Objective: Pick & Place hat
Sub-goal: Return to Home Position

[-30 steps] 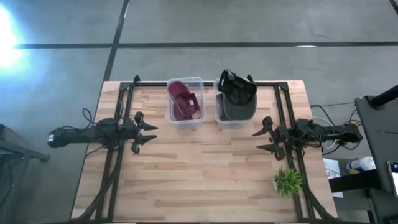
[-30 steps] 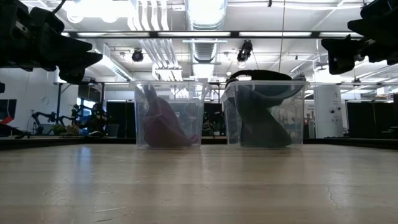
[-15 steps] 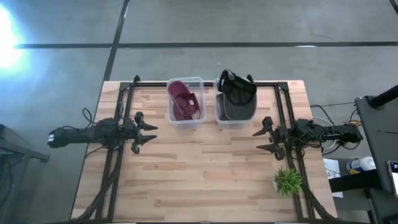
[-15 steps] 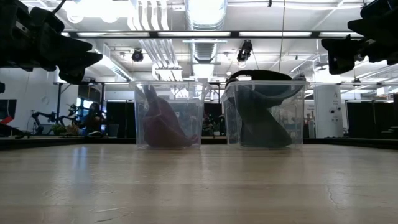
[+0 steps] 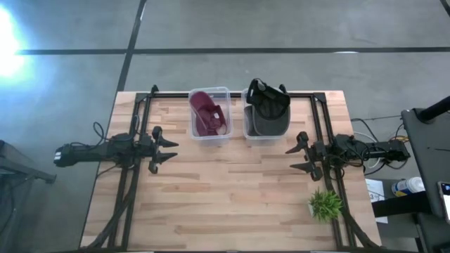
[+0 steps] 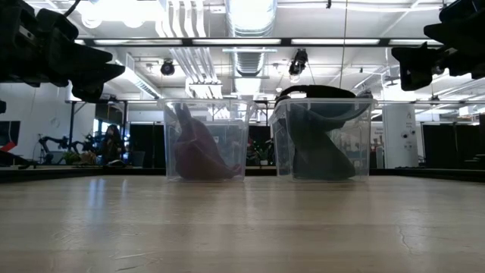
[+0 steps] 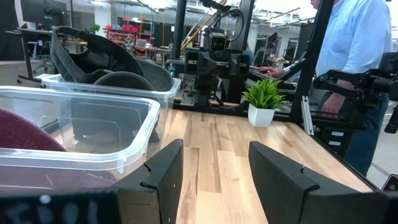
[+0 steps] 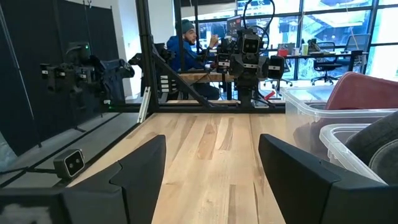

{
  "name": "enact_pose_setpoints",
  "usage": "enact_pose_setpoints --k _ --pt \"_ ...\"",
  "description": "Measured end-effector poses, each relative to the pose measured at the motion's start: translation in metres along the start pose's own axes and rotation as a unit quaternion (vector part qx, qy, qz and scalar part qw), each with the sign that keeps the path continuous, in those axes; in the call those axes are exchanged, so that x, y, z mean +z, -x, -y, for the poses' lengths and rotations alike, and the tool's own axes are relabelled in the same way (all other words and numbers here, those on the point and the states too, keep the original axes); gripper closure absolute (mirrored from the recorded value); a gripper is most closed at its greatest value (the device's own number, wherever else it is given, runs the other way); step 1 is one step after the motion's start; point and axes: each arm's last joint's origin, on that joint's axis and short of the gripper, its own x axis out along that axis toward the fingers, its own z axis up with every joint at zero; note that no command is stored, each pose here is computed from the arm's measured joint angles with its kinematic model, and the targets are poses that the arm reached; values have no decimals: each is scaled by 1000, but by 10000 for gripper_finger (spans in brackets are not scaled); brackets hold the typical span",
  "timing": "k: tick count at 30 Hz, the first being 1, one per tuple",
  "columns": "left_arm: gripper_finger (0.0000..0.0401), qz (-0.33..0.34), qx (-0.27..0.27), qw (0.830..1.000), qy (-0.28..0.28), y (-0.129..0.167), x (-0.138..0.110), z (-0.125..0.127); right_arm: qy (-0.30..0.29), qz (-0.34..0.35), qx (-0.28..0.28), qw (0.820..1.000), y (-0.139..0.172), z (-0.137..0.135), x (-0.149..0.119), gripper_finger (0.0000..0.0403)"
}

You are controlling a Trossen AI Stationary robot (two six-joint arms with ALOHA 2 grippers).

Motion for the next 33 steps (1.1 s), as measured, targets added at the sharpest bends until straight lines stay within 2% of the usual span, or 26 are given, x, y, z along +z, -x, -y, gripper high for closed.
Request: enact_pose_setpoints --k 33 --pt "224 0 0 1000 0 0 0 0 0 0 0 1000 0 0 0 149"
